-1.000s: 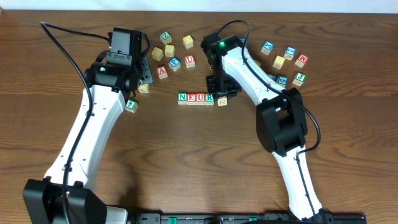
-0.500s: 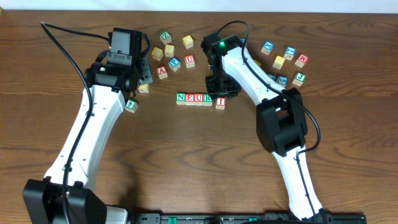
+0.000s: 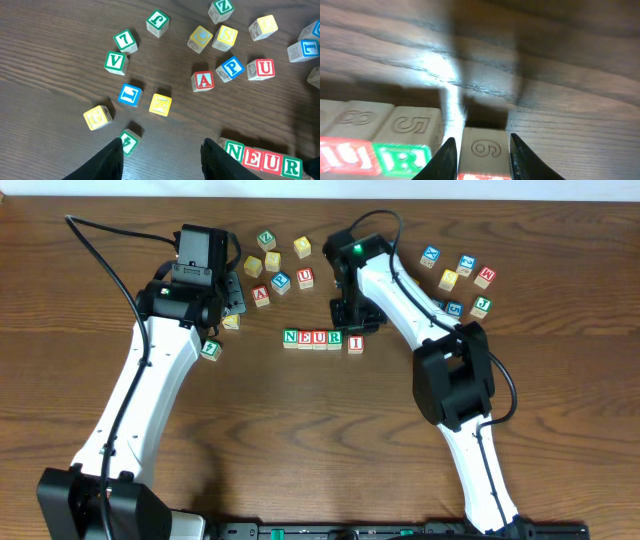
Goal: Spell out NEURIPS
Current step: 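Push red I leftward against green R with the right gripper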
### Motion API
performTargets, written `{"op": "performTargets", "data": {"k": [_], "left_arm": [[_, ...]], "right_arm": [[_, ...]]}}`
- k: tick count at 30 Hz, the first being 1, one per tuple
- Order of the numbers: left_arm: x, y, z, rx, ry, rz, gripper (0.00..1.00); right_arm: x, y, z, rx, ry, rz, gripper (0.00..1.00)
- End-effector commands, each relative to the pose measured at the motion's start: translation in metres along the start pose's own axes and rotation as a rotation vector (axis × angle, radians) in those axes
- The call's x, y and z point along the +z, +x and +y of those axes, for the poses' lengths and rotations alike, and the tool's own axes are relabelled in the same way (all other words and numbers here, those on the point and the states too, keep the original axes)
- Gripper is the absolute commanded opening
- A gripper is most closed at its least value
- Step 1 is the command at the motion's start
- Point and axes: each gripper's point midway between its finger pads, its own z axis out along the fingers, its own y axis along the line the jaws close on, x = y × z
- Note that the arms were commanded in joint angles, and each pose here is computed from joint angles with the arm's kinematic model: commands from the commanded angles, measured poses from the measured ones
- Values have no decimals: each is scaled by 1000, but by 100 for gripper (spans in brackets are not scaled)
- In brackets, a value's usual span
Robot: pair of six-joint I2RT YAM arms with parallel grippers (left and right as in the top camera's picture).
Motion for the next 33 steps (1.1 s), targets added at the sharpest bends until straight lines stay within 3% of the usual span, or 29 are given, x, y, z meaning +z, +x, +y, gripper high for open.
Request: {"op": "performTargets", "data": {"k": [1,9,13,17,33], "left_arm": [[0,0,5,-11,-19,-3,50],[0,-2,4,-13,-15,-13,50],[0,-2,3,-14,-14,-15,50],[0,-2,3,-14,-14,-15,50],[0,-3,3,-14,-14,-16,50]], "right_arm": [[-27,-18,-4,-10,-22,-67,29],[-46,-8,-7,-40,-24,-37,31],[-45,7,-13,-44,-4,27,21],[-36,25,-15,-68,19,102,1],[-12,55,-3,-122,63,203,1]]}}
